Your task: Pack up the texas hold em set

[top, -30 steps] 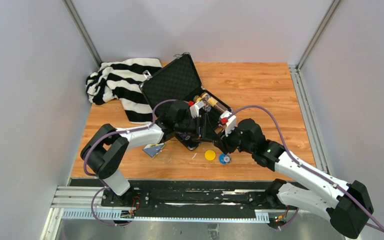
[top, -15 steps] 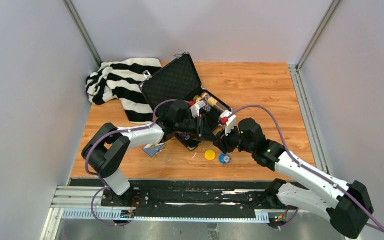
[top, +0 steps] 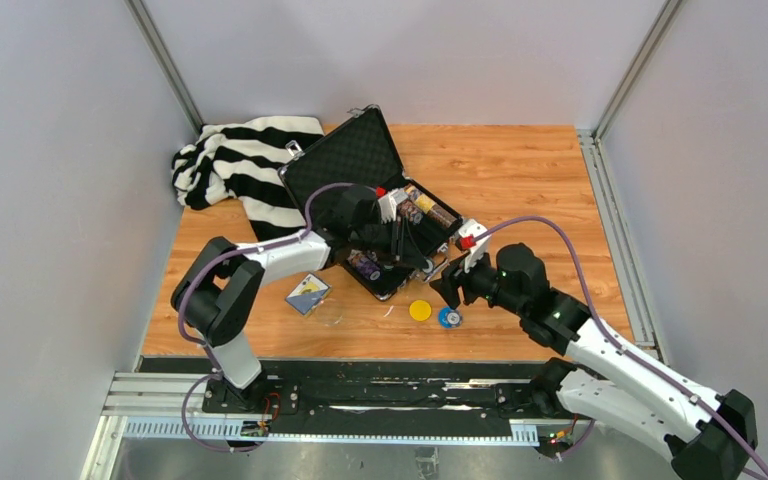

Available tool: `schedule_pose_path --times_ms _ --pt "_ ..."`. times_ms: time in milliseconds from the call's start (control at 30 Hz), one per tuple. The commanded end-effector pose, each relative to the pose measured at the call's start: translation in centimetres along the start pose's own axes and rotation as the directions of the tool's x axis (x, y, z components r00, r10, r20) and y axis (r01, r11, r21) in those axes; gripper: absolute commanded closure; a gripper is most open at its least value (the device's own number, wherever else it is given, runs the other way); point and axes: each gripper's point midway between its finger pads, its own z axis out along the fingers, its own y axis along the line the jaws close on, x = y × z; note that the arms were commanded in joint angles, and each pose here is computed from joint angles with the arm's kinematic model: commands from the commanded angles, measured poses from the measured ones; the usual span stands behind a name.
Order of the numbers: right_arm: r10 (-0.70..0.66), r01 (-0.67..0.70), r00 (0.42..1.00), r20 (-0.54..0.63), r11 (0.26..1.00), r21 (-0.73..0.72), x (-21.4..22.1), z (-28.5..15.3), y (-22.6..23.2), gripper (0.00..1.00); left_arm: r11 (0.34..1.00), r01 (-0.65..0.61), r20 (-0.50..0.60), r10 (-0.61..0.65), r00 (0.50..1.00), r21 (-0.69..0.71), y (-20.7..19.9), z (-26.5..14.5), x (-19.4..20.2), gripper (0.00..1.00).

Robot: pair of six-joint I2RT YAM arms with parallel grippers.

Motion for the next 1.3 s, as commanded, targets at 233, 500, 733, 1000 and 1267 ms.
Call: schedule_pose_path --times_ms 233,500,733,1000,1267 --pt "0.018 -0.017 1.000 -0.016 0.999 0.029 1.3 0.8 -0.4 0.38 0.756 -0.455 -0.047 0.493 0.868 -0.471 4.3 -8.2 -5.3 1.00" --pt "0.043 -0.043 0.998 -0.046 0.999 0.002 2.3 2.2 0.0 0.40 0.819 -0.459 -0.097 0.455 0.885 -0.345 4.3 -5.9 -3.0 1.00" --pt "0.053 -0.052 0.997 -0.056 0.999 0.007 3.0 2.2 0.0 0.40 0.772 -0.489 -0.144 0.475 0.868 -0.406 5.9 -4.5 -2.4 1.00" --pt "0.056 -0.055 0.996 -0.064 0.998 0.019 3.2 2.1 -0.2 0.40 0.742 -0.491 -0.190 0.458 0.869 -0.457 7.9 -4.1 -2.4 1.00" --pt "0.049 -0.048 0.996 -0.068 0.998 0.027 3.4 2.1 -0.4 0.40 0.734 -0.486 -0.227 0.431 0.873 -0.475 9.5 -3.2 -1.8 1.00"
